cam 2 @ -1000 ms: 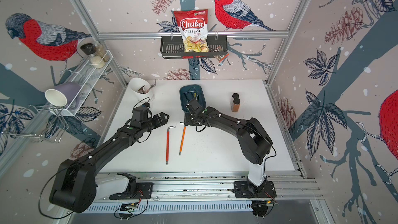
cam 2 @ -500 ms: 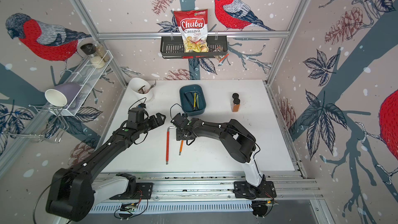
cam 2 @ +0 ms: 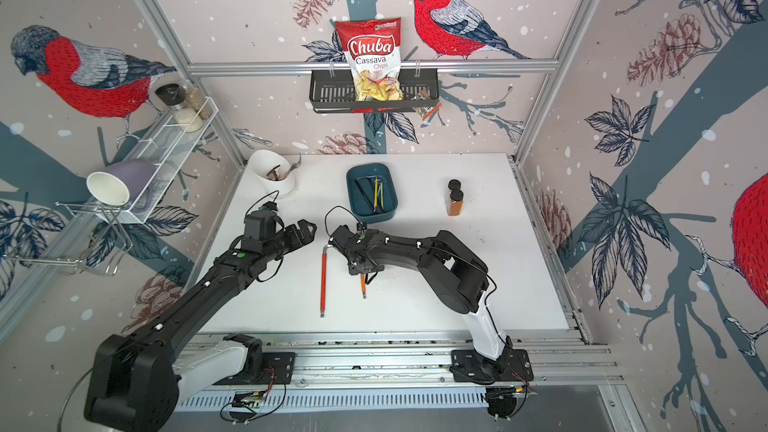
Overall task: Put the hex key on the desktop into the storage box
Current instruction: Pick up the Allen key from the center of the board.
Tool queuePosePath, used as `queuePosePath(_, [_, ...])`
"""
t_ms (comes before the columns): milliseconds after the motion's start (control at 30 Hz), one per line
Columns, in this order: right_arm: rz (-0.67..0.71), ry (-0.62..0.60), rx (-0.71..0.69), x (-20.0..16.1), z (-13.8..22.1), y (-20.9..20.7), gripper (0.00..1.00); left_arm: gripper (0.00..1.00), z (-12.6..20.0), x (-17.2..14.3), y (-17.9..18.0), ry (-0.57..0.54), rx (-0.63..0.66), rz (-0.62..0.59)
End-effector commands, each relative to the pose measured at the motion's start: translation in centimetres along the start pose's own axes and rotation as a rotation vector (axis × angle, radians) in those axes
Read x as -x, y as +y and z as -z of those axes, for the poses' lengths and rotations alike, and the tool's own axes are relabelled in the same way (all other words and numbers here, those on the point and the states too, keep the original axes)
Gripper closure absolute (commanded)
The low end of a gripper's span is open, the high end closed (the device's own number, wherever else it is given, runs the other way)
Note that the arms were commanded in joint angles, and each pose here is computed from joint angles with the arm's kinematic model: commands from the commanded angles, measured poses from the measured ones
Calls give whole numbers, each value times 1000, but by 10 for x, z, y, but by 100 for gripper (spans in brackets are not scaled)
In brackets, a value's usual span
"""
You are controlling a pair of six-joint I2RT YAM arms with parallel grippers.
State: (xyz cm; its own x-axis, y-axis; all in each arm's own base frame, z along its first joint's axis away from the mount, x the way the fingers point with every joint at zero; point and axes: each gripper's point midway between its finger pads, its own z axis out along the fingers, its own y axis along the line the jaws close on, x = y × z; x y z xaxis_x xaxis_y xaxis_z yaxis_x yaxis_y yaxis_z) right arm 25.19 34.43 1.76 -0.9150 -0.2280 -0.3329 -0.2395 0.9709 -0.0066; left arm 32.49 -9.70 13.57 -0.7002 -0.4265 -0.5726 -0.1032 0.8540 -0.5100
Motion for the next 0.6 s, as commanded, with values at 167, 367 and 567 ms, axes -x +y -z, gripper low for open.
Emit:
queuePosePath(167, [-16,21,127,-8,5,14,41,4,7,-5,-10,27,-59,25])
queuePosePath(367, [27,32,135,-17,-17,14,47,4,3,0,-10,32,-41,17])
queuePosePath(567, [61,65,105,-37,-39,0,69,4,-1,-7,-17,57,-62,25])
